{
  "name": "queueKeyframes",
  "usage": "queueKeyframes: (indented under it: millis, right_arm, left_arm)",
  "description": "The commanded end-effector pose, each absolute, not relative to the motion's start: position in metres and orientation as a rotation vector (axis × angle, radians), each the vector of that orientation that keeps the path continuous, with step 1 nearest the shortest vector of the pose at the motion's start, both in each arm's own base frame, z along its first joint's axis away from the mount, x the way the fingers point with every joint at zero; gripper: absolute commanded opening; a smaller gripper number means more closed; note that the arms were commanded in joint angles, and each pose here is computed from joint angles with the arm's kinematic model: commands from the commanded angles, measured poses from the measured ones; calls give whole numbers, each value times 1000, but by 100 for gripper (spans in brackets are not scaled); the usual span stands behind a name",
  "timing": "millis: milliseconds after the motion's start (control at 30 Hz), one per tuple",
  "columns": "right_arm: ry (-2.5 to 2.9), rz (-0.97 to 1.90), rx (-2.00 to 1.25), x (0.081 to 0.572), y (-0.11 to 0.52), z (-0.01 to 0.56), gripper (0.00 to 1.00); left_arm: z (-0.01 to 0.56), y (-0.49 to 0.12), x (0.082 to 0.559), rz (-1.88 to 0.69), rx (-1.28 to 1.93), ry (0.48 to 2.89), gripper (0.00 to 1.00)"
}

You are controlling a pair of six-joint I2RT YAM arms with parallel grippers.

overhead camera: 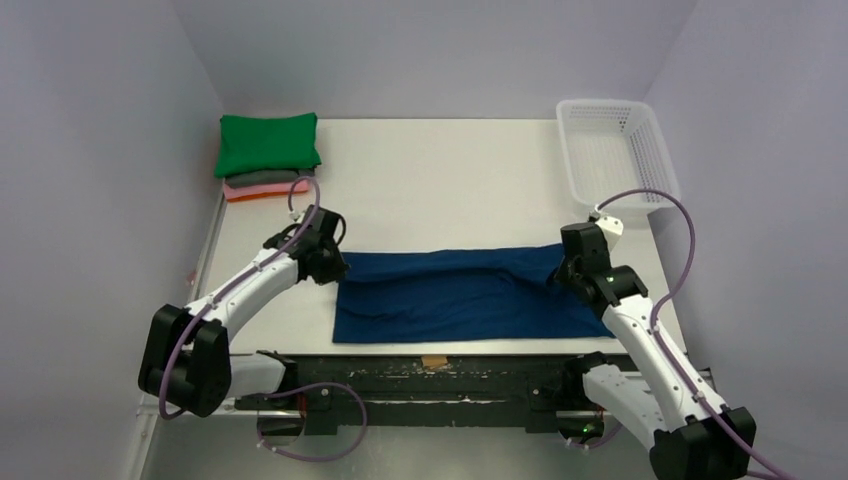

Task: Fold and stack the t-shirts
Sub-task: Grab the bottom of the folded rectangular tshirt with both arms

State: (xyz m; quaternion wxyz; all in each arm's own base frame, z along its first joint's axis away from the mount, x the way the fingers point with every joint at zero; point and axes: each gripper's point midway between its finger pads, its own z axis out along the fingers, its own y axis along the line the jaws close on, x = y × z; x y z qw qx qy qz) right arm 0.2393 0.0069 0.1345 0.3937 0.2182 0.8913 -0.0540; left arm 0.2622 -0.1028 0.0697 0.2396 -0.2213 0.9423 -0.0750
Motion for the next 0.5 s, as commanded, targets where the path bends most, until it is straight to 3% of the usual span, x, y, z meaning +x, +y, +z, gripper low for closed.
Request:
queueKeyframes:
  millis: [0, 133, 200, 267, 333, 400, 467]
  right_arm:
    - [2329, -182, 669, 203, -2, 111, 0]
    - [2320, -129, 744, 181, -2, 99, 1]
    - [2336, -69, 754, 171, 4, 93, 21]
    - [2334, -11, 794, 162, 9, 92, 42]
    - [2287, 50, 840, 159, 11, 98, 50]
    - [2196, 70, 872, 158, 5, 114, 55]
    - [2106, 72, 877, 157, -4, 132, 61]
  left_arm:
    - [59, -99, 253, -194, -621, 2562, 0]
    - [46, -95, 237, -184, -647, 2585, 0]
    - [45, -93, 231, -181, -649, 2593, 1]
    - [48, -89, 224, -166, -657, 2592, 22]
    - [56, -86, 219, -171, -665, 2573, 45]
    - [69, -84, 216, -193, -664, 2542, 74]
    - [85, -82, 213, -209, -656, 2510, 87]
